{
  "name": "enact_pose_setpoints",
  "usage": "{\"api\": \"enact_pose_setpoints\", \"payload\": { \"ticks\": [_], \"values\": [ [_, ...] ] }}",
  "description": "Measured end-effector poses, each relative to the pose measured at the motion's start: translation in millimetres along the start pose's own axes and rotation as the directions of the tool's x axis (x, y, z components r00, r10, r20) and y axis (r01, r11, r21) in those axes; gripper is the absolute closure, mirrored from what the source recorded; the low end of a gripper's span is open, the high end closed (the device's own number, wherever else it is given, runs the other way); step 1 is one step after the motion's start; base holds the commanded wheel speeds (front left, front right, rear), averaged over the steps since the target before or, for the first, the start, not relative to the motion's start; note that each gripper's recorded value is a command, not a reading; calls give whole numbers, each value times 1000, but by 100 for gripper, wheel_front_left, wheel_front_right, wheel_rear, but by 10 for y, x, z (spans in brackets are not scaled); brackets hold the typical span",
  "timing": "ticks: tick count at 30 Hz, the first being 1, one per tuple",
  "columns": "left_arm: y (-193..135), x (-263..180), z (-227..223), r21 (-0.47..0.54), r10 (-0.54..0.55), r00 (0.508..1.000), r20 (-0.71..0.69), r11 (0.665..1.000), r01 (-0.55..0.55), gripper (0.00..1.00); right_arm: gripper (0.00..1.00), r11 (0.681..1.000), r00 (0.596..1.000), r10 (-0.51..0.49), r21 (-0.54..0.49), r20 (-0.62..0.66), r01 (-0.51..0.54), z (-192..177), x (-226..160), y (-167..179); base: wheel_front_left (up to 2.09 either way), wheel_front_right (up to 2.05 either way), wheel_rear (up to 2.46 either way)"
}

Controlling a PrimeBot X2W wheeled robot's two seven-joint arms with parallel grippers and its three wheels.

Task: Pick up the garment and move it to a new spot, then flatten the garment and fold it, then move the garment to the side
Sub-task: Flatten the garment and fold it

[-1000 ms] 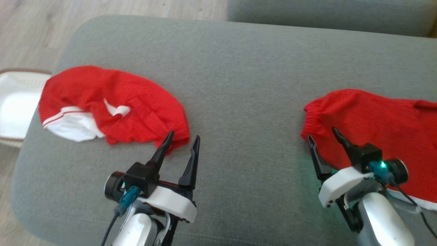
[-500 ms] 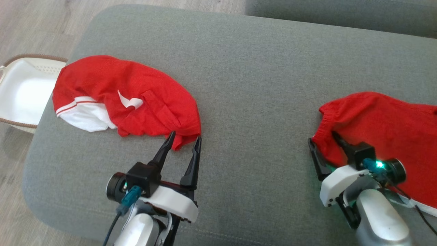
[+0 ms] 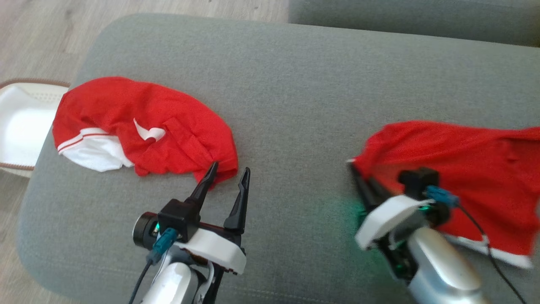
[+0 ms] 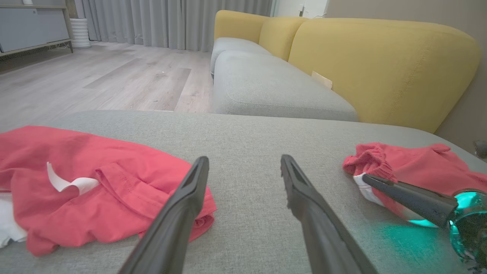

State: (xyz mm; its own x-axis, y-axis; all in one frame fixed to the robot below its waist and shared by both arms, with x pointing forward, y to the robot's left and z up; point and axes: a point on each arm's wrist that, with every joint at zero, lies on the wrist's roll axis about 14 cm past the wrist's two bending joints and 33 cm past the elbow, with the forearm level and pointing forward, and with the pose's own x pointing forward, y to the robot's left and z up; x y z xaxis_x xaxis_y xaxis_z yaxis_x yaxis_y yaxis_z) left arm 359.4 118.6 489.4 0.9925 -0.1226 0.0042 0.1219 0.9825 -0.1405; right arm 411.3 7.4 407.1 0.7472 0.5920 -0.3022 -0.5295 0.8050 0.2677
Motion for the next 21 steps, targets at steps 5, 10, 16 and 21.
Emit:
{"api": "enact_pose_setpoints", "payload": {
  "ticks": [5, 10, 16, 21],
  "values": [
    [-88, 3, 18, 1, -29, 1000, 6, 1000, 29, 0, 100, 971, 978, 209, 116, -6, -207, 157, -114, 596, 0, 0, 0],
    [-116, -2, 19, -5, -37, 999, 6, 999, 37, 0, 100, 948, 956, 283, 175, -73, -267, 45, -257, 756, 0, 0, 0],
    [-134, -10, -9, -5, -45, 999, -2, 999, 45, 0, 55, 955, 955, 258, 188, -150, -228, -143, -320, 596, 0, 0, 0],
    [-141, -4, -52, -7, -50, 999, -16, 999, 50, 0, 0, 971, 957, 197, 177, -214, -160, -347, -329, 377, 0, 0, 0]
  ]
}}
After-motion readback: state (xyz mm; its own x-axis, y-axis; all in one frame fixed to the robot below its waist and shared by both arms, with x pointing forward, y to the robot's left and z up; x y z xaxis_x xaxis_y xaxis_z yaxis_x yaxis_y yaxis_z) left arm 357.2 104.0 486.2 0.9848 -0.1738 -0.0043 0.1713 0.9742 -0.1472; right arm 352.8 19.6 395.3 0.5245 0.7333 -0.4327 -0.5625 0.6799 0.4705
